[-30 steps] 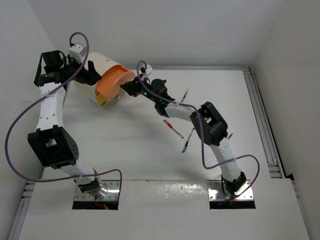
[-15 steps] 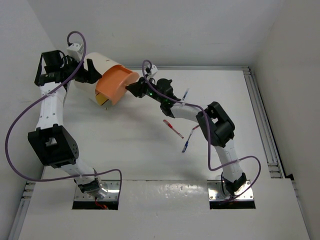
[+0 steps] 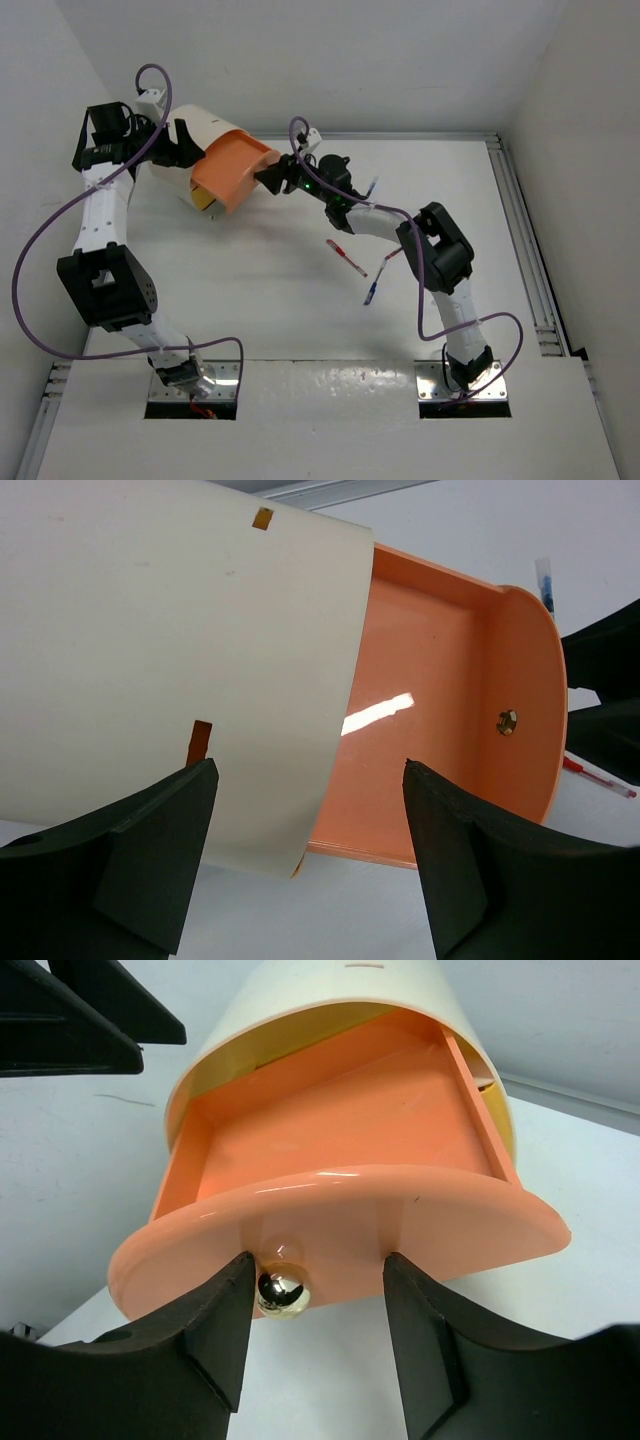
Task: Sort the stationery into containers
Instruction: Open the drawer in the storage box.
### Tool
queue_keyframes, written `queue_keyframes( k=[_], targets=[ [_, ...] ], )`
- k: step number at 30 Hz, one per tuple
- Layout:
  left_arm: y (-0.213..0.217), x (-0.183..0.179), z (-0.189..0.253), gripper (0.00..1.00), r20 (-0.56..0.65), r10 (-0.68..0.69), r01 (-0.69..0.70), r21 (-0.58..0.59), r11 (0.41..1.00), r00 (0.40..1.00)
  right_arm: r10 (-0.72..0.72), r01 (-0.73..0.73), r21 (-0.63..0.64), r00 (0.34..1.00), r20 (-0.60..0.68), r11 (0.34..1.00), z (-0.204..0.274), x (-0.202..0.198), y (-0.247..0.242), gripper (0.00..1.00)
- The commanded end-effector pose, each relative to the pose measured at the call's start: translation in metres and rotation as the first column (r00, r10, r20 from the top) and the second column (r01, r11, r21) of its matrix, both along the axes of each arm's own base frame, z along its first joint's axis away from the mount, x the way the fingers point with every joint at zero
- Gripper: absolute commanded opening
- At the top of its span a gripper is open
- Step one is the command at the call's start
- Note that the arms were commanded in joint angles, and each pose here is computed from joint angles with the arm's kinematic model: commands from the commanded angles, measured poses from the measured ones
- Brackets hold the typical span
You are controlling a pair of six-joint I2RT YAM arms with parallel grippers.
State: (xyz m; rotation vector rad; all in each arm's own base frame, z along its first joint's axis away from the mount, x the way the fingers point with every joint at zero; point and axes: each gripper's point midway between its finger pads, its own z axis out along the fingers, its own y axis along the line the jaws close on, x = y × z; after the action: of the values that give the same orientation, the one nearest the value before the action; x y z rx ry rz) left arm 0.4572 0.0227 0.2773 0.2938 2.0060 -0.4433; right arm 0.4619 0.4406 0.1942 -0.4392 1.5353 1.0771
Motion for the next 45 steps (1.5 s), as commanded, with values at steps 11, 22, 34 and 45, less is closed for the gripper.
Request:
queue_keyframes(
  k=[11,22,34,45],
  targets=[
    [0.003,0.004,0.027,0.81,0.062,0.005,-0.005,0.009,1.000,0.998,0.024,-0.028,0.043,0.995,0.092,0.999,0.039,-0.002,0.013,0.48],
    [0.002,0.000,0.022,0.81,0.055,-0.007,0.006,0.022,1.000,0.998,0.030,-0.036,0.057,0.994,0.110,0.998,0.045,-0.004,0.030,0.48],
    [-0.003,0.000,0.041,0.81,0.090,-0.016,0.017,-0.007,1.000,0.996,0.018,-0.017,-0.007,0.993,0.116,1.000,0.046,-0.017,-0.016,0.64],
    [-0.007,-0.011,0.066,0.81,0.118,-0.031,0.031,-0.001,1.000,0.993,0.074,-0.057,-0.229,0.995,0.066,0.972,0.006,-0.056,-0.076,0.62]
  ],
)
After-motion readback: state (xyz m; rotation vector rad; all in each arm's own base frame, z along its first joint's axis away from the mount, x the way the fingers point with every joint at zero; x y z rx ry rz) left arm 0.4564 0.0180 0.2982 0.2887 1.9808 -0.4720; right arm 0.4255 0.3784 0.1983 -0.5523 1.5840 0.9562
